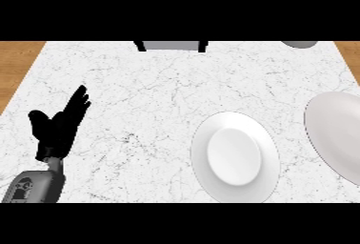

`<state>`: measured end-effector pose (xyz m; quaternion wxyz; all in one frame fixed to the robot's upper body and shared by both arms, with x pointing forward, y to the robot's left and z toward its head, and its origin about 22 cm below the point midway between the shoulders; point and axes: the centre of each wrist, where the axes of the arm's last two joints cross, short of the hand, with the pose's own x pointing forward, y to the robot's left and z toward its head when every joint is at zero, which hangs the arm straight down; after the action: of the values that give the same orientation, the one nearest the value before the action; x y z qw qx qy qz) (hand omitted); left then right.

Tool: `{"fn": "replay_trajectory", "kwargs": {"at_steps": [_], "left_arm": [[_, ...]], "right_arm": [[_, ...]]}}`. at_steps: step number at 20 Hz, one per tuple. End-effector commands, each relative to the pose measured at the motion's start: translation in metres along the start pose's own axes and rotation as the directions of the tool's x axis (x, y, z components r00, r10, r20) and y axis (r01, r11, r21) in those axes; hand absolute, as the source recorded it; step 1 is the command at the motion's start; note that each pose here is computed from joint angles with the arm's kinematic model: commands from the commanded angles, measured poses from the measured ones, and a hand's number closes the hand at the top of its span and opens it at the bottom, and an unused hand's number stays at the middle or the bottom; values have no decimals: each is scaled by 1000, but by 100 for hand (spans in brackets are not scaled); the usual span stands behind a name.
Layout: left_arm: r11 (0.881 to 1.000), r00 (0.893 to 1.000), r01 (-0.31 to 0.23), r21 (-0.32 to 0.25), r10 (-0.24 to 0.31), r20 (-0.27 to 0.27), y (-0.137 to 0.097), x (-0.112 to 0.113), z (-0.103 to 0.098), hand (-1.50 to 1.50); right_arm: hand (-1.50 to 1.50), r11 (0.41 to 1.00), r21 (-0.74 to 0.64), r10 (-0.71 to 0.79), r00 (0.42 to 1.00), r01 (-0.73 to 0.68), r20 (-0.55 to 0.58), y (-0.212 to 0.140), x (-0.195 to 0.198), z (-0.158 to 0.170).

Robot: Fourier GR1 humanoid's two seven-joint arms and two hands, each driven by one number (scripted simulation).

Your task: Pick the squash from the plate and place it in the plate

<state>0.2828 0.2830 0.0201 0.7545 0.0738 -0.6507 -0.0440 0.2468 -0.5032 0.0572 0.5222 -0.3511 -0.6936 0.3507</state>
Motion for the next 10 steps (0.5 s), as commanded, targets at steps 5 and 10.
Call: {"fn": "replay_trajectory", "kwargs": {"at_steps": [5, 10], "left_arm": [[1000, 1000, 8, -21, -8, -3, -3, -2, 1, 0], [1000, 1000, 2, 7, -2, 10, 7, 0, -3, 0]], "right_arm": [[-150, 968, 219, -110, 991, 123, -70, 9, -35, 4], [-150, 979, 103, -184, 978, 174, 96, 12, -33, -15]]}}
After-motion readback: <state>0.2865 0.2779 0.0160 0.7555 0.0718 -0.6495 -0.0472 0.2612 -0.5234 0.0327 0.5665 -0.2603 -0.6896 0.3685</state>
